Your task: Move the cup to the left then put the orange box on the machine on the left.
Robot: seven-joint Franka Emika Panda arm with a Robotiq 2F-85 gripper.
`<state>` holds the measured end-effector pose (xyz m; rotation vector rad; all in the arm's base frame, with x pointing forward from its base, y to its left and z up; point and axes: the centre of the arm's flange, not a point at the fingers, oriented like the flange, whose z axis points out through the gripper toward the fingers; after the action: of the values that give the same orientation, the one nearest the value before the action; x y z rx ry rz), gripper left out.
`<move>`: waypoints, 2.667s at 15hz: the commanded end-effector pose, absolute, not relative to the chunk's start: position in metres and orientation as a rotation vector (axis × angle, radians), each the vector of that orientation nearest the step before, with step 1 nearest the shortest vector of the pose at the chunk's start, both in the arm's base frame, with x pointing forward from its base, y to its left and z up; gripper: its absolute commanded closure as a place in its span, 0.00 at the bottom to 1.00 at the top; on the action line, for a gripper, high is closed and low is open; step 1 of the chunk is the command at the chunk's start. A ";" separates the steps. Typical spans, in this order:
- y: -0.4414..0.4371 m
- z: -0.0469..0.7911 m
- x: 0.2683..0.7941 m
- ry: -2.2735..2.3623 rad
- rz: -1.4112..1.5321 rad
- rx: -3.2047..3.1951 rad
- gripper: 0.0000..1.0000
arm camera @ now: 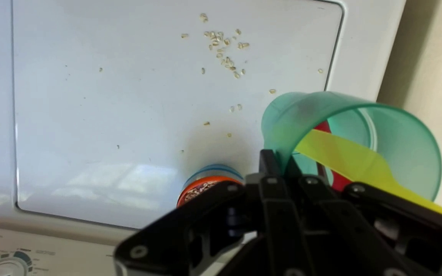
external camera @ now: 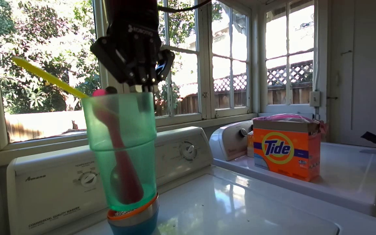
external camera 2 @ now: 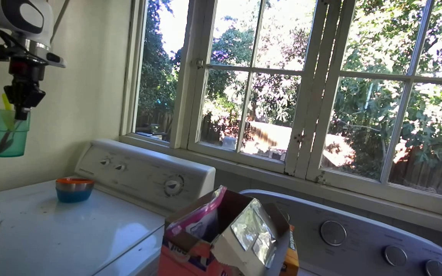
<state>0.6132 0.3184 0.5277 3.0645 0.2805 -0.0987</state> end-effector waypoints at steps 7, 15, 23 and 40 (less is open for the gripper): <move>0.390 0.462 0.665 0.335 -0.160 2.928 0.99; 0.377 0.442 0.634 0.343 -0.055 2.953 0.99; 0.382 0.364 0.671 0.490 0.003 3.001 0.99; 0.359 0.328 0.675 0.458 -0.237 2.989 0.40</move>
<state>0.6802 0.3599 0.3340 3.0178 0.4322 -0.1637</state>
